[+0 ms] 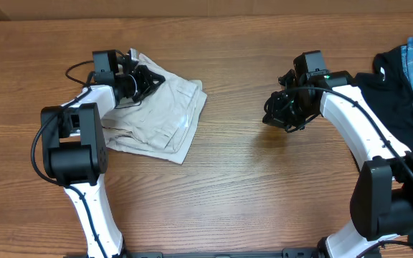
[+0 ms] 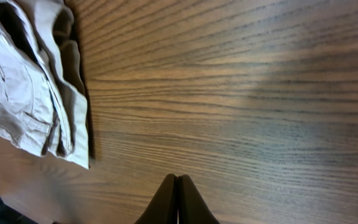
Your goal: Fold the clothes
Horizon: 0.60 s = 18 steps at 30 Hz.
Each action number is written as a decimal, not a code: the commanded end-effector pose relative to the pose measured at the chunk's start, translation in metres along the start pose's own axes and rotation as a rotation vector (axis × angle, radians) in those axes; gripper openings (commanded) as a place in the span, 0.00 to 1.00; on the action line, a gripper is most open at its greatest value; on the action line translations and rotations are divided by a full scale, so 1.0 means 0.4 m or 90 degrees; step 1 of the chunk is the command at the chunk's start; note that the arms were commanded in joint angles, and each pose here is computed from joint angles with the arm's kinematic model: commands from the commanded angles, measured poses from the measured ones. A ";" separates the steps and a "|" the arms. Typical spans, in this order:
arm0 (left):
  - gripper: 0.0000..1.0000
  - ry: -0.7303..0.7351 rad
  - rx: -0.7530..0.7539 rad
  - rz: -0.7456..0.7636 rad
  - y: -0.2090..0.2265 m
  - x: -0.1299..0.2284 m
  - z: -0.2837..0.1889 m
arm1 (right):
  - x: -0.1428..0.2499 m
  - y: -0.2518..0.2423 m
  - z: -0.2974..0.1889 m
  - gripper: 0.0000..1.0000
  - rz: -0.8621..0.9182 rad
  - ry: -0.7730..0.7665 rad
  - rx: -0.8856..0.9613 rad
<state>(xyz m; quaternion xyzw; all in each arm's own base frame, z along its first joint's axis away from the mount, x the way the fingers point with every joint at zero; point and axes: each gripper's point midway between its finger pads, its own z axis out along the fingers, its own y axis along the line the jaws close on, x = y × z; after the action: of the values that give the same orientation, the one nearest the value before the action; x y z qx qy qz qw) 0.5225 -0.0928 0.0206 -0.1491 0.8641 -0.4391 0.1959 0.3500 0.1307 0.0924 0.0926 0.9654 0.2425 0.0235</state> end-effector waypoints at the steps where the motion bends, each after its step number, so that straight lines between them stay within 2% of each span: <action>1: 0.04 0.078 0.125 0.004 -0.085 0.056 0.004 | 0.002 0.003 -0.002 0.04 0.001 0.005 -0.004; 4: 0.04 0.064 0.175 0.035 -0.194 0.023 -0.052 | 0.002 0.004 -0.002 0.04 0.002 0.005 -0.004; 6: 0.04 0.044 0.207 0.065 -0.307 0.004 -0.125 | 0.002 0.004 -0.002 0.04 0.002 0.005 -0.004; 9: 0.04 0.052 0.252 0.099 -0.415 0.019 -0.194 | 0.002 0.003 -0.002 0.04 0.001 0.005 -0.004; 14: 0.04 0.060 0.226 0.070 -0.452 0.048 -0.227 | 0.000 0.004 -0.002 0.04 0.001 0.003 -0.004; 16: 0.04 0.088 0.206 0.035 -0.431 0.078 -0.214 | -0.001 0.004 -0.002 0.04 0.000 0.002 -0.005; 18: 0.04 0.119 0.140 0.001 -0.368 0.127 -0.179 | -0.003 0.006 -0.002 0.04 -0.001 -0.001 -0.006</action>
<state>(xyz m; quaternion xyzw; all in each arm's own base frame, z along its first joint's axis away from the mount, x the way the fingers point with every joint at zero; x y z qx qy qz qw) 0.4689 -0.1398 0.2121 -0.0623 0.7996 -0.5692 0.1809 0.3478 0.1304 0.0919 0.0934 0.9657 0.2415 0.0189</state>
